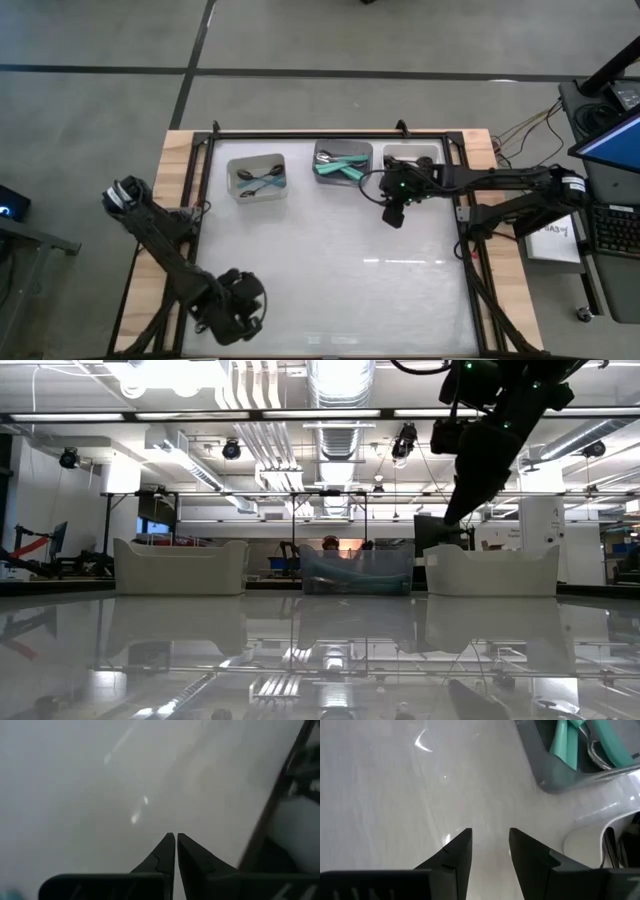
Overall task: Sort silverware by color (type)
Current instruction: Put the blue spoon into the gray bin
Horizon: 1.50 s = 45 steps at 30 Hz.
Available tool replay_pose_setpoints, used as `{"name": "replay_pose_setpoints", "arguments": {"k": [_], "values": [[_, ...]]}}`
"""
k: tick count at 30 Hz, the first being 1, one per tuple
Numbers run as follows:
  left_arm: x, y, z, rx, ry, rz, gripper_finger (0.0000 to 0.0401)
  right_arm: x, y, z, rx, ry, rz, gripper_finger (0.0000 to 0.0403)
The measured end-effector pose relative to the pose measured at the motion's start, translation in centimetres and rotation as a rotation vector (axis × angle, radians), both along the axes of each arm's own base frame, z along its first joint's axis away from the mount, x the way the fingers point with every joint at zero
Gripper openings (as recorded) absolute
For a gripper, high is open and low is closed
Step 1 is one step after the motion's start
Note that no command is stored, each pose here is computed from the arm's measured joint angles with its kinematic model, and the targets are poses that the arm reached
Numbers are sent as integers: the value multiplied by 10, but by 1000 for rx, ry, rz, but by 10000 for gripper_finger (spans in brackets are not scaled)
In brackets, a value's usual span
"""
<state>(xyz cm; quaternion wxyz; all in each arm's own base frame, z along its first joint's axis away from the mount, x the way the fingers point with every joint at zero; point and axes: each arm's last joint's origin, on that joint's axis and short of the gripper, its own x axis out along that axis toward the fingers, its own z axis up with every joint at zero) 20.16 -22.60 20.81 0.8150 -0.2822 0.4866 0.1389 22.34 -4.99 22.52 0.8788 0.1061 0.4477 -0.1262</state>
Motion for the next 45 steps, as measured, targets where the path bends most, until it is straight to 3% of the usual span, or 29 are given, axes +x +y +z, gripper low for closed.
{"name": "replay_pose_setpoints", "arguments": {"k": [5,9,15,21,31,39,45], "values": [[-19,-11,-5,-108,168,19,27,5,-1,-5,-4,12,6,121],[-29,-13,-16,-125,350,68,52,8,-2,-11,4,36,5,121],[-34,-8,-27,-43,455,108,88,13,-2,-18,20,57,-7,121],[-47,-2,-31,52,568,251,110,15,2,-22,31,69,5,121],[-62,-2,-46,42,621,323,116,17,4,-22,30,67,15,121],[-66,1,-69,-59,605,299,116,17,4,-22,26,66,15,121],[-71,9,-78,-65,626,335,102,18,4,-22,24,60,16,121]]}}
